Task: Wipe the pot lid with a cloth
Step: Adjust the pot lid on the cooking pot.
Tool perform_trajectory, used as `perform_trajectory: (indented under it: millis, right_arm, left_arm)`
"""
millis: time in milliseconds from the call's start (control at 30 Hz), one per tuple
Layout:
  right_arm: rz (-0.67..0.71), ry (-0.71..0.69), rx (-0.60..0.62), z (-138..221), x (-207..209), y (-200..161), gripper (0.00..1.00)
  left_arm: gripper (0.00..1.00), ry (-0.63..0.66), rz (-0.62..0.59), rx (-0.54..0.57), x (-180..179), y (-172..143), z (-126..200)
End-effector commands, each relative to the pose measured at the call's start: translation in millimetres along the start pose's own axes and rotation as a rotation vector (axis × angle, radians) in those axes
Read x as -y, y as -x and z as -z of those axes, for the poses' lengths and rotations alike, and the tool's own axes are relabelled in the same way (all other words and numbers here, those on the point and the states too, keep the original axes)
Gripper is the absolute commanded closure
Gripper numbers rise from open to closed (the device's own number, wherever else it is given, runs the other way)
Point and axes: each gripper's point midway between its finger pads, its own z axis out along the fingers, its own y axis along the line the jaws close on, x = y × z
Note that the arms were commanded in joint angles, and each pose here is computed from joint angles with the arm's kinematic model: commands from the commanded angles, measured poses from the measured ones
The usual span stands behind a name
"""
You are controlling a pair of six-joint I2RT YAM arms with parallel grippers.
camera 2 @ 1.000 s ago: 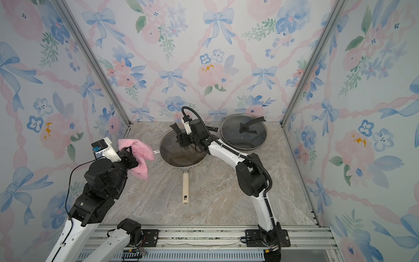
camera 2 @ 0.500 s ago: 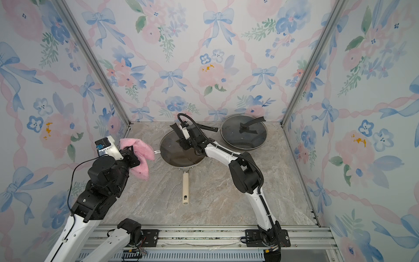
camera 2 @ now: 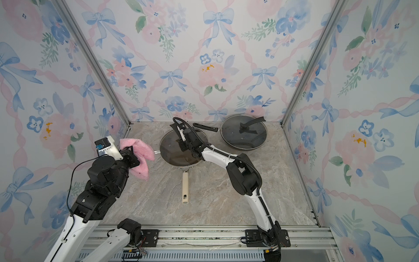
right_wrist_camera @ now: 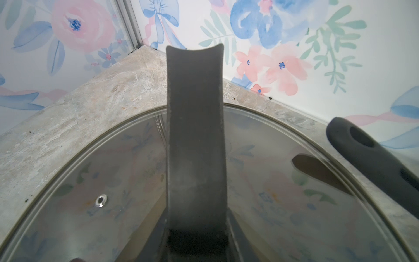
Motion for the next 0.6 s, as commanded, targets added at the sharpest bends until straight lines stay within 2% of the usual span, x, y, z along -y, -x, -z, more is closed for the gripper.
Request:
perform_trajectory:
  millis: [0, 133, 267, 467, 567]
  right_arm:
    - [0.041, -0.112, 0.142, 10, 21, 36, 0.97]
    - [0.036, -0.117, 0.2, 16, 21, 52, 0.99]
    - [0.05, -0.12, 0.226, 19, 17, 53, 1.0]
    - [0.035, -0.053, 0.187, 14, 6, 41, 0.99]
    - [0.027, -0.046, 0.165, 10, 1, 29, 0.96]
  left_arm:
    - [1.0, 0.013, 0.018, 0.035, -3, 16, 8]
    - [1.0, 0.01, 0.029, 0.036, -2, 17, 8]
    - [1.0, 0.01, 0.038, 0.033, -3, 16, 8]
    - [1.0, 0.009, 0.042, 0.03, -1, 17, 7]
    - [1.0, 0.005, 0.039, 0.027, 0, 17, 6]
